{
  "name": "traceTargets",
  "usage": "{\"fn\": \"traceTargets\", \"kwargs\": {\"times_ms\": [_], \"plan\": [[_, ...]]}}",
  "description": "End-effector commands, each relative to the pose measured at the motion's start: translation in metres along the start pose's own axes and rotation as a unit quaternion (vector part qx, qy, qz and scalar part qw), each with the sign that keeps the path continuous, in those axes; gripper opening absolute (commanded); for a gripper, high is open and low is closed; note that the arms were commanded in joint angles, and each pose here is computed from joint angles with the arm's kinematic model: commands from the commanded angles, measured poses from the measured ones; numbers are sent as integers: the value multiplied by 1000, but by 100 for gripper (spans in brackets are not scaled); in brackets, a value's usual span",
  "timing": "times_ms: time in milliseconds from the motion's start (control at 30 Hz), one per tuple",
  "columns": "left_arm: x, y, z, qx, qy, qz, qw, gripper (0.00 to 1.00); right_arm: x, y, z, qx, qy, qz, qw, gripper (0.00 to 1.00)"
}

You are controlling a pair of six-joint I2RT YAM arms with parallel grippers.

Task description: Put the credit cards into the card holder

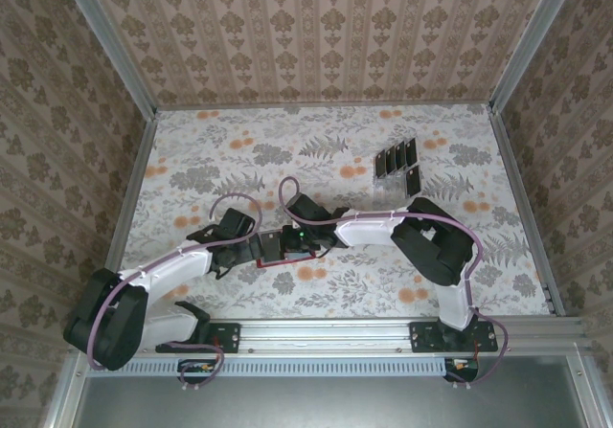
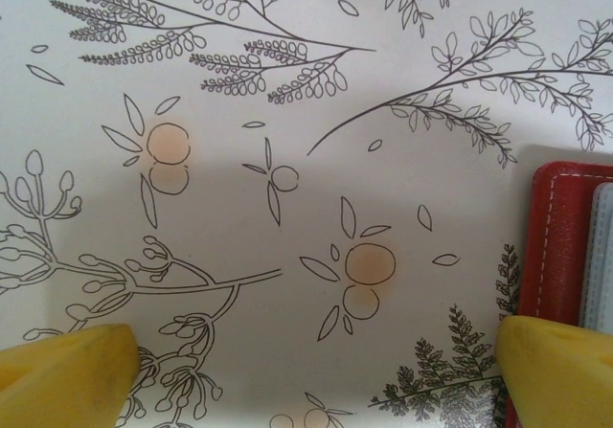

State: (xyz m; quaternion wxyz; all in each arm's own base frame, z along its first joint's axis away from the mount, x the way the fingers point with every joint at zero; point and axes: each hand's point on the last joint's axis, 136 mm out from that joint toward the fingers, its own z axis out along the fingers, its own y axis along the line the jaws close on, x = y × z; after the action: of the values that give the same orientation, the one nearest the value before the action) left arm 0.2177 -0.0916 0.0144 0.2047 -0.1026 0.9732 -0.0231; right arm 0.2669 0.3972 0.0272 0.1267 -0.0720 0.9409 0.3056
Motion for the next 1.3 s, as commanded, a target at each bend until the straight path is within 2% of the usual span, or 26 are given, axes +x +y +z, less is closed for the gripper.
{"fn": "traceTargets", "kwargs": {"times_ms": [0,500,967,1267], "plan": [[16,-3,9,13,26,-6,1000,100,2,10,7,-16,11,7,1000,12],[15,-4,7,14,25,-6,1000,100,4,22,15,-40,18,17,999,13],[-30,6,-31,25,-38,-48,998,100,1,22,9,-44,9,23,999,23],[-31,2,-32,36,-35,-47,998,100,4,23,16,-55,18,32,998,23]]}}
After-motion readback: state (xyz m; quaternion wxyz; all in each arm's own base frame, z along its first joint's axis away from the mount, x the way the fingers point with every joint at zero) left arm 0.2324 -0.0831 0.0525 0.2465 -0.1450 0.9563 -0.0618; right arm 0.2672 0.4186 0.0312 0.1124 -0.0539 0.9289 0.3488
